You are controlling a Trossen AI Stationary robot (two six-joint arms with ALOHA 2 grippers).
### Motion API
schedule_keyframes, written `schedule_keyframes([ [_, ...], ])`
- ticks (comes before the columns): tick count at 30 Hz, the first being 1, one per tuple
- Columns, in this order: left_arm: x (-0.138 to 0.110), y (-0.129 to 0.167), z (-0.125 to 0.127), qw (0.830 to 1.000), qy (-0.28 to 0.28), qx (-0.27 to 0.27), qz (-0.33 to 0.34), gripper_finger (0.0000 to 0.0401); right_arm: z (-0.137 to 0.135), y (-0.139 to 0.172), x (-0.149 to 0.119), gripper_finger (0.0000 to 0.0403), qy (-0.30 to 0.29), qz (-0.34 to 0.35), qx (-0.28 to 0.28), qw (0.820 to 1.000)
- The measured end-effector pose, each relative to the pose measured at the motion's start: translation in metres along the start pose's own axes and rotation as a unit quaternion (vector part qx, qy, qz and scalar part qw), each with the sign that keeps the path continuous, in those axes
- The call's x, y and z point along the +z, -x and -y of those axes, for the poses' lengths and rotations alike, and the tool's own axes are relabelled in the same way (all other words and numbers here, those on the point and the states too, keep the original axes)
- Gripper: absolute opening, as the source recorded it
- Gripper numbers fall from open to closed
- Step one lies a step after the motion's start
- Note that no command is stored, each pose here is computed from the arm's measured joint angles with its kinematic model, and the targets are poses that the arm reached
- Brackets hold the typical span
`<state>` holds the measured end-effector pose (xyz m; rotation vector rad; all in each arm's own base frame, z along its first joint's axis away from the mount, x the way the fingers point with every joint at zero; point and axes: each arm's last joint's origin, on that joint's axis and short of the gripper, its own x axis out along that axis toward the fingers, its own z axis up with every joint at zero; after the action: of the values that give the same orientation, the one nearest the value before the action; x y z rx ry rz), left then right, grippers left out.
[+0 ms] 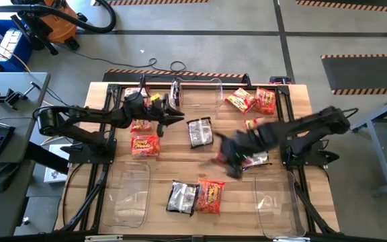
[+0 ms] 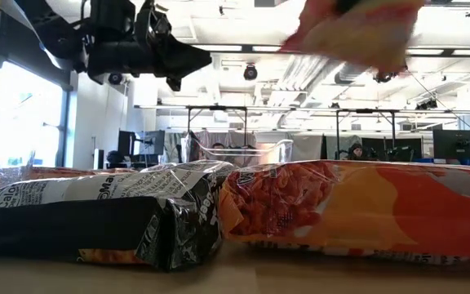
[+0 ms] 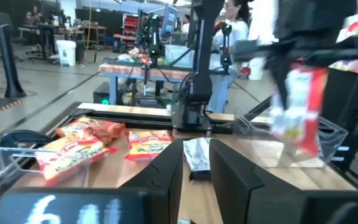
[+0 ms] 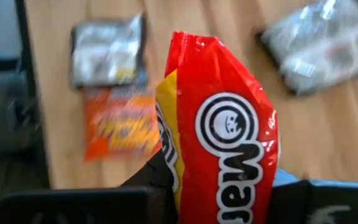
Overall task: Sort Maruchan noodles
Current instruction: Put the bottom red noodle pack into the bottom right transparent bin
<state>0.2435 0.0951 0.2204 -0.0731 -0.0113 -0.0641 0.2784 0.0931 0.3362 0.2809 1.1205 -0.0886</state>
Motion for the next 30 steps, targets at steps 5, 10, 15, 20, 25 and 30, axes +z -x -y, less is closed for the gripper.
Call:
schedule_keyframes([
  [5, 0.002, 0.001, -0.001, 1.000, -0.016, 0.002, 0.007, 0.0062, -0.054, 0.028, -0.054, 0.0079, -0.070, -0.040, -0.015, 0.997],
  [10, 0.006, -0.001, -0.001, 0.999, -0.030, 0.001, 0.018, 0.0062, -0.097, 0.026, -0.109, 0.0081, -0.117, -0.097, -0.034, 0.988],
  [15, 0.006, -0.002, 0.001, 0.999, -0.029, 0.015, 0.019, 0.0061, -0.126, 0.005, -0.145, 0.0081, -0.078, -0.158, -0.059, 0.983],
  [20, 0.004, -0.006, 0.006, 0.999, -0.026, 0.038, 0.014, 0.0062, -0.145, -0.019, -0.168, 0.0082, -0.015, -0.182, -0.084, 0.980],
  [25, 0.003, -0.009, 0.015, 0.999, -0.028, 0.021, 0.012, 0.0061, -0.153, -0.032, -0.182, 0.0082, 0.036, -0.193, -0.098, 0.976],
  [30, 0.002, -0.012, 0.022, 0.999, -0.041, 0.015, 0.010, 0.0061, -0.156, -0.035, -0.186, 0.0082, 0.056, -0.221, -0.090, 0.970],
])
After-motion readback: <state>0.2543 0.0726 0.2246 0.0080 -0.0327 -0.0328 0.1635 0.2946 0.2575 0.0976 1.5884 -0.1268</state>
